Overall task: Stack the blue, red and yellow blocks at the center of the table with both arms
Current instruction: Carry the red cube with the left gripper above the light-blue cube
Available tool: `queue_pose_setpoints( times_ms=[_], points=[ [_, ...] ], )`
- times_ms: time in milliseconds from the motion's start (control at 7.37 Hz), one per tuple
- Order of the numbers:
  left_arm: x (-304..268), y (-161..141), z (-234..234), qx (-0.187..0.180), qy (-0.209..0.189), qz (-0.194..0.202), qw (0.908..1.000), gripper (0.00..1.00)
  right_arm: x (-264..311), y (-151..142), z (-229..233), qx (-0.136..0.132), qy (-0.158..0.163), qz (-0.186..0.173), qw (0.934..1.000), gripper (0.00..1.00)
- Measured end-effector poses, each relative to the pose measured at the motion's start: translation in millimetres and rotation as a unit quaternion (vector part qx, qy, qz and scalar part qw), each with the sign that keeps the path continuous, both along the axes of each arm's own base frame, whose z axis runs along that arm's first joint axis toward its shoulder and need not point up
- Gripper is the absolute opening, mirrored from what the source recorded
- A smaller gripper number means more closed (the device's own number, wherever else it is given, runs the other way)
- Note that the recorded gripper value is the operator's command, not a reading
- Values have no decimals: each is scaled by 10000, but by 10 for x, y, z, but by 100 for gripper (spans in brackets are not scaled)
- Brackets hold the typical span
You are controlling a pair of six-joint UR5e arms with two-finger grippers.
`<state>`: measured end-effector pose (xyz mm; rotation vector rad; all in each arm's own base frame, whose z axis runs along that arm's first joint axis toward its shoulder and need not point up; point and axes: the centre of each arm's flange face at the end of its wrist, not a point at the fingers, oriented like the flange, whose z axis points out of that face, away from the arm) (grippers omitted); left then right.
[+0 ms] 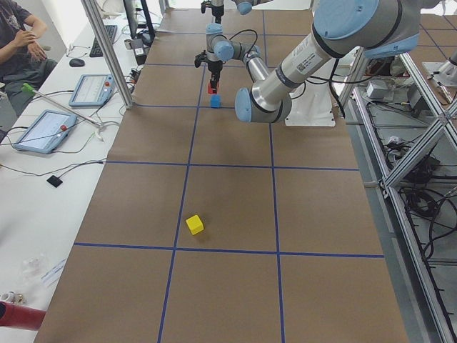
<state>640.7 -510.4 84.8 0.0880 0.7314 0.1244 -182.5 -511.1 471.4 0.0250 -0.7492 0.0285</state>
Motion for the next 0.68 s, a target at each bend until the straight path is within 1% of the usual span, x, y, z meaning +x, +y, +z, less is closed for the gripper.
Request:
queue_pose_setpoints(
  times_ms=[679],
  points=[
    [45, -7, 167, -26, -39, 35, 10000, 0, -4, 4, 10, -26, 3, 13, 10000, 100]
  ],
)
